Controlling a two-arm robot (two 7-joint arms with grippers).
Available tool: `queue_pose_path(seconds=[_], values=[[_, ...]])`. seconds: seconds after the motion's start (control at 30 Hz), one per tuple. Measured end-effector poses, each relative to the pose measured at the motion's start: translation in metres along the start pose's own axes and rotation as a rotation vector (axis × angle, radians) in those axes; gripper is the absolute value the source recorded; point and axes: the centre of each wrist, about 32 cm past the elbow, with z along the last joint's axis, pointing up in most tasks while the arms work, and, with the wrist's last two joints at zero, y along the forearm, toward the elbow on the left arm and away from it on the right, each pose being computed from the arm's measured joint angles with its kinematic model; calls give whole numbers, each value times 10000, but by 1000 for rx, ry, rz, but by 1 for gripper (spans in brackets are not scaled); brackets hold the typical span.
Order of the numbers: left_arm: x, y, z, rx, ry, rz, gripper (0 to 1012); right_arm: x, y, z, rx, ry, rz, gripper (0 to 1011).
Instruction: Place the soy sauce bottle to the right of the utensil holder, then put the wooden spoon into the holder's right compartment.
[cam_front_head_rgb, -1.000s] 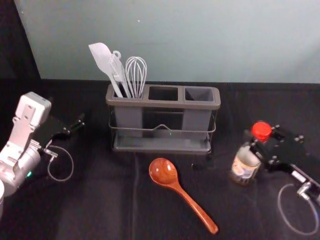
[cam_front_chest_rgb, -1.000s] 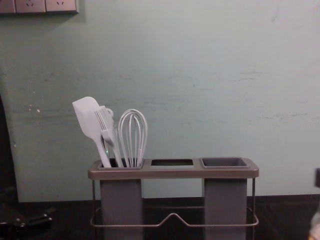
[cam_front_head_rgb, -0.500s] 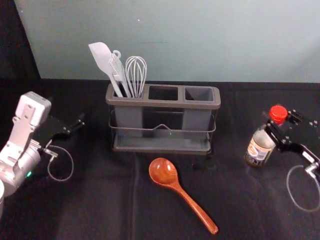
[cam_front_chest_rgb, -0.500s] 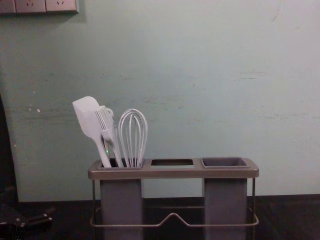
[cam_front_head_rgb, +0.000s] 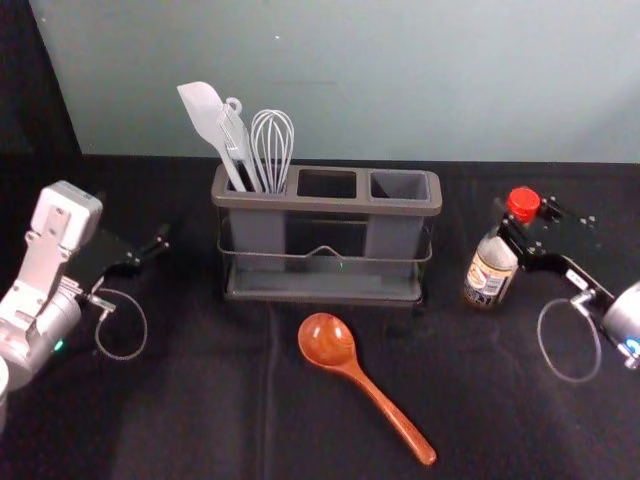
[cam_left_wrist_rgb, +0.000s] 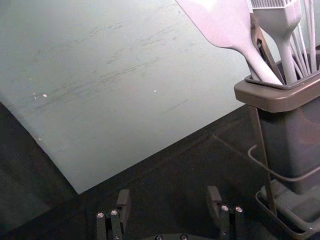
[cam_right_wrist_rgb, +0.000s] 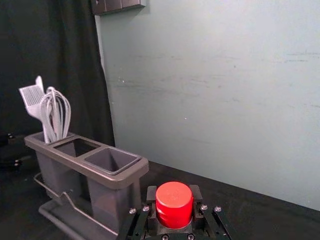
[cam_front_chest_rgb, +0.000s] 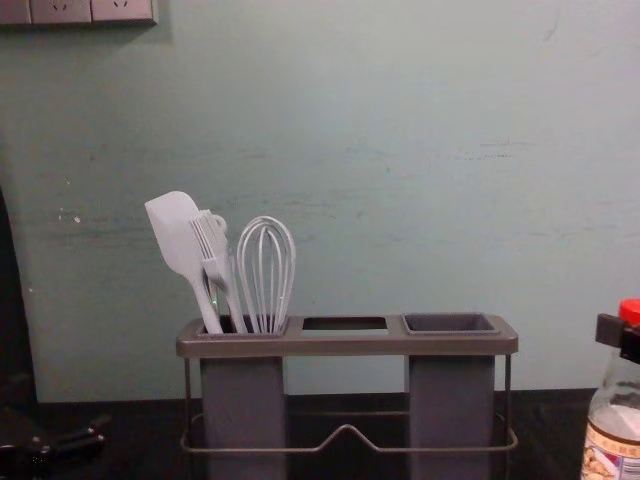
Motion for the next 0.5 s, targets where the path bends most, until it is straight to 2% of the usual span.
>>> queue_pose_path(seconds=[0.5], values=[[0,0,0,0,0,0,1005,43,242,12,0,20,-4,392]])
